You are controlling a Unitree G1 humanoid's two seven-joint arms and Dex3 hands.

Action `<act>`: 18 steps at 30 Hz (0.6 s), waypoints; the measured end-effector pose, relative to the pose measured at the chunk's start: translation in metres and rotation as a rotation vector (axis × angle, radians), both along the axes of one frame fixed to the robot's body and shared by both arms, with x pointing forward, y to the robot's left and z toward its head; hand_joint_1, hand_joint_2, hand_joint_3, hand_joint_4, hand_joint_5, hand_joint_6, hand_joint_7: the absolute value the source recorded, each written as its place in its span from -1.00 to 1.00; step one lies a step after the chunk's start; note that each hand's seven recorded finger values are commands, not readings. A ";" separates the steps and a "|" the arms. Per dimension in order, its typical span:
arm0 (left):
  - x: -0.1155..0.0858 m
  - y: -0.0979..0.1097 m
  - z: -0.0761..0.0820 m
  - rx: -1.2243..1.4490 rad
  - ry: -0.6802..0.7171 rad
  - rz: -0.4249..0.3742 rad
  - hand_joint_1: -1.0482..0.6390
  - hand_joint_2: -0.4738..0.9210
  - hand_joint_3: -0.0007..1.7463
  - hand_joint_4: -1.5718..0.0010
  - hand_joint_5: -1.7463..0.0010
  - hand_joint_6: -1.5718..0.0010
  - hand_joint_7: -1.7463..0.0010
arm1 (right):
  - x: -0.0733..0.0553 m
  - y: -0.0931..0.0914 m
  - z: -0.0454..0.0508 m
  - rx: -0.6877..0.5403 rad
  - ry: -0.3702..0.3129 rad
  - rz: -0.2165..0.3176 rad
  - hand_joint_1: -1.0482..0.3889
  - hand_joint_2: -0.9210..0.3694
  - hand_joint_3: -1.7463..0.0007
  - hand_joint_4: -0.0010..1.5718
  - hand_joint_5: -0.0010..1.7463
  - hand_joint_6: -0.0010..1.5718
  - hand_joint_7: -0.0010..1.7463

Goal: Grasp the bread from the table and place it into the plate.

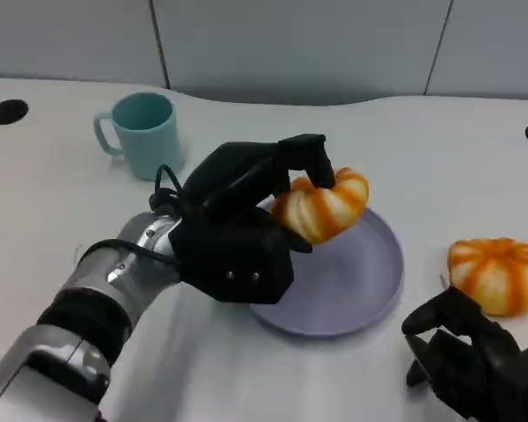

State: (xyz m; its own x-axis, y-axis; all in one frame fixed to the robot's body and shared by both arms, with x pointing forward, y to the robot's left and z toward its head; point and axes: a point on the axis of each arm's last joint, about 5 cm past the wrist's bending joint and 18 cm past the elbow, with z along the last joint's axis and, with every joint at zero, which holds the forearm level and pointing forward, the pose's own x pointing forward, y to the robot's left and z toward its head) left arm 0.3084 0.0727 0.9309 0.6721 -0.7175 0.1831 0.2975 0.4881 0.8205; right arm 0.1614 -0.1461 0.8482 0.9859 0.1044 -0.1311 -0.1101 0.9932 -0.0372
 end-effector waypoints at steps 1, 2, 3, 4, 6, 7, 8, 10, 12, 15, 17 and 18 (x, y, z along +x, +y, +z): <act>0.000 0.000 0.000 0.000 0.000 0.000 0.20 0.83 -0.88 -0.17 -1.00 0.16 -1.00 | 0.000 0.000 0.0000 0.000 0.000 0.000 0.07 -1.00 0.62 -0.31 1.00 -0.57 1.00; 0.000 0.000 0.000 0.000 0.000 0.000 0.20 0.83 -0.88 -0.17 -1.00 0.16 -1.00 | 0.000 0.000 0.0000 0.000 0.000 0.000 0.07 -1.00 0.62 -0.31 1.00 -0.57 1.00; 0.000 0.000 0.000 0.000 0.000 0.000 0.20 0.83 -0.88 -0.17 -1.00 0.16 -1.00 | 0.000 0.000 0.0000 0.000 0.000 0.000 0.07 -1.00 0.62 -0.31 1.00 -0.57 1.00; 0.000 0.000 0.000 0.000 0.000 0.000 0.20 0.83 -0.88 -0.17 -1.00 0.16 -1.00 | 0.000 0.000 0.0000 0.000 0.000 0.000 0.07 -1.00 0.62 -0.31 1.00 -0.57 1.00; 0.000 -0.002 -0.001 0.022 0.002 -0.004 0.14 0.86 -0.86 -0.14 -1.00 0.17 -1.00 | 0.000 0.000 -0.0002 -0.001 0.000 0.000 0.05 -1.00 0.63 -0.29 1.00 -0.56 1.00; 0.002 -0.007 -0.001 0.083 0.003 -0.009 0.13 0.87 -0.86 -0.13 -1.00 0.17 -1.00 | 0.000 0.000 -0.0002 -0.004 -0.001 0.001 0.05 -1.00 0.63 -0.28 1.00 -0.56 1.00; 0.003 -0.011 -0.003 0.138 0.009 -0.010 0.13 0.87 -0.86 -0.13 -1.00 0.17 -1.00 | 0.000 0.001 0.0000 -0.004 -0.005 0.007 0.05 -1.00 0.63 -0.28 1.00 -0.55 1.00; 0.003 -0.018 -0.006 0.206 0.016 -0.015 -0.23 0.90 -0.89 0.54 -0.12 0.64 -0.07 | 0.000 0.002 -0.0001 -0.007 -0.006 0.013 0.06 -1.00 0.62 -0.25 1.00 -0.55 1.00; 0.003 -0.027 -0.006 0.352 -0.008 -0.060 -0.48 0.95 -0.95 0.88 0.47 0.83 0.51 | -0.001 0.003 -0.0003 -0.004 -0.005 0.013 0.06 -1.00 0.62 -0.23 1.00 -0.56 1.00; 0.008 -0.031 0.000 0.565 -0.043 -0.083 -0.57 0.99 -0.98 0.99 0.64 0.88 0.72 | -0.002 0.006 -0.0005 0.014 -0.001 0.013 0.06 -1.00 0.62 -0.23 1.00 -0.56 1.00; 0.010 -0.032 0.003 0.587 -0.057 -0.081 -0.58 1.00 -0.99 1.00 0.65 0.87 0.76 | -0.003 0.006 -0.0011 0.014 0.005 0.012 0.07 -1.00 0.62 -0.23 1.00 -0.56 1.00; 0.011 -0.032 0.004 0.590 -0.059 -0.080 -0.58 1.00 -0.99 1.00 0.65 0.88 0.76 | -0.003 0.006 -0.0010 0.014 0.005 0.012 0.06 -1.00 0.62 -0.23 1.00 -0.56 1.00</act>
State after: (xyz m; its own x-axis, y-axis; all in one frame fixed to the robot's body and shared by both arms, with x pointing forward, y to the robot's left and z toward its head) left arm 0.3194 0.0406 0.9349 0.6129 -0.7571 -0.2261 0.2598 -0.0772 0.9626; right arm 0.1585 -0.1399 0.8472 0.9839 0.1178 -0.1342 -0.1220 0.9923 -0.0228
